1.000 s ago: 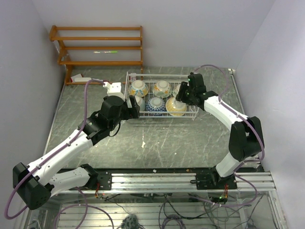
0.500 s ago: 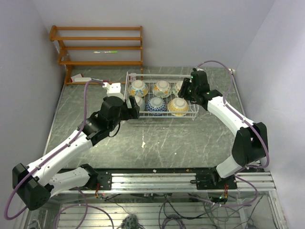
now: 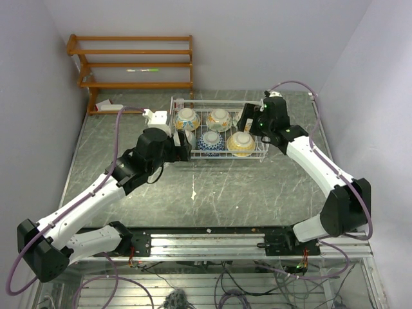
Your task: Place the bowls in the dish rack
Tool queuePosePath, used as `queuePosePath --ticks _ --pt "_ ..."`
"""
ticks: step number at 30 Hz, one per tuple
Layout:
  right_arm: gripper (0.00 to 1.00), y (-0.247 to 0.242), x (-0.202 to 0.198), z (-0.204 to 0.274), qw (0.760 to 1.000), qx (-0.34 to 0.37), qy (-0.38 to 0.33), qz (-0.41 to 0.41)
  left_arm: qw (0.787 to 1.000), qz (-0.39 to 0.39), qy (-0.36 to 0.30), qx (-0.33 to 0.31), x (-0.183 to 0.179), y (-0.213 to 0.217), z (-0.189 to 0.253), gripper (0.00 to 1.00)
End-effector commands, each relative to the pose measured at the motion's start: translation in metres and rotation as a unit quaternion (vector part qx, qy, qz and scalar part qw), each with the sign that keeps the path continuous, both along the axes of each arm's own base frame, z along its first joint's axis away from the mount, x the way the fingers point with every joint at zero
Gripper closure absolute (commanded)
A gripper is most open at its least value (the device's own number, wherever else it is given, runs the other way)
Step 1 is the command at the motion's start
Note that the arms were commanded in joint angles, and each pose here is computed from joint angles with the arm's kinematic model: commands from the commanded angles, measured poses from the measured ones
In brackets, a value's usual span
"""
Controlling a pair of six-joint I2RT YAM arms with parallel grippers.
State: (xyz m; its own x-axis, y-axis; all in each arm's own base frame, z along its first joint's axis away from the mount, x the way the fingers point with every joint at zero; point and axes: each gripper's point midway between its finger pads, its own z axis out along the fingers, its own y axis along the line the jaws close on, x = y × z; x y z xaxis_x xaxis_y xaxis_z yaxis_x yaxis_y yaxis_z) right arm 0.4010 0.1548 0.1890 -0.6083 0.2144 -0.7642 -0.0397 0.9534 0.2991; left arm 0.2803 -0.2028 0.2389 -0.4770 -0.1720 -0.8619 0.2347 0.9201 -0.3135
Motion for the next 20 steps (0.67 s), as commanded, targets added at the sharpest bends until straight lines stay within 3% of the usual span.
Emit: queuePosePath --ticks 1,12,20 --pt "0.0 -0.01 -0.006 0.018 0.999 -0.019 -0.025 -0.006 1.0 -0.012 -0.016 0.011 0.001 0.001 0.023 0.01" --pt "0.0 -0.025 -0.021 0.021 0.998 -0.042 -0.035 -0.016 0.996 -0.001 -0.036 0.081 -0.013 0.036 0.03 0.01" --pt "0.0 -0.036 -0.018 0.031 0.996 -0.06 -0.054 -0.035 0.995 -0.001 -0.06 0.074 -0.018 0.043 0.04 0.01"
